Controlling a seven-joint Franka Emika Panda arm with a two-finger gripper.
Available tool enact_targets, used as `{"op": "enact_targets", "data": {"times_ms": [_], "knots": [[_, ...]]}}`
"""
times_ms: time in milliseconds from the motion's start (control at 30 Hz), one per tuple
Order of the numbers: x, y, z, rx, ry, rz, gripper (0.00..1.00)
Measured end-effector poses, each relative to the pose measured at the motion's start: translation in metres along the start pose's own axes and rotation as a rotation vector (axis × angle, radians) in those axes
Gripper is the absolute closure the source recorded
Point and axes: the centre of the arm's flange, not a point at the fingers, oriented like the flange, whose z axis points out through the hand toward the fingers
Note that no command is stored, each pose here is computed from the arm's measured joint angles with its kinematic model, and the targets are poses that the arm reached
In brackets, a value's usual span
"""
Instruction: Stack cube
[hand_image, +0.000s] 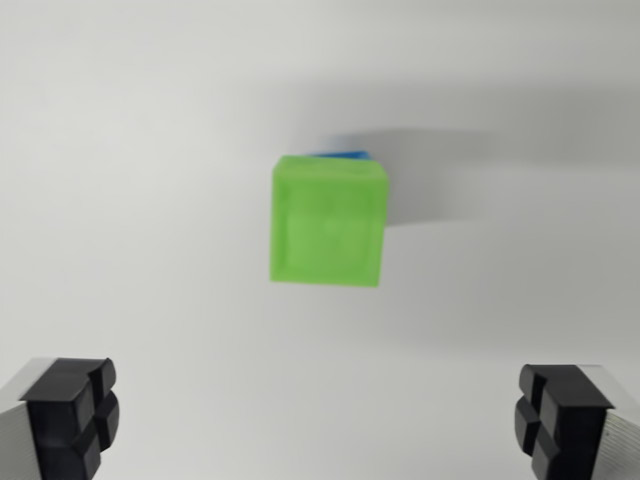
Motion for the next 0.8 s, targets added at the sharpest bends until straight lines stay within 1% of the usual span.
{"op": "enact_targets", "data": {"times_ms": [100,200,267,467,700,800], "knots": [[0.000,0.000,-0.012,0.0008,0.0004,0.000,0.00],[0.000,0.000,-0.025,0.0004,0.0000,-0.001,0.00],[0.000,0.000,-0.033,0.0007,0.0004,-0.001,0.00],[0.000,-0.001,-0.056,0.0004,-0.0004,-0.001,0.00],[0.000,-0.001,-0.079,0.0019,0.0003,0.000,0.00],[0.000,-0.001,-0.089,0.0013,-0.0005,0.000,0.00]]}}
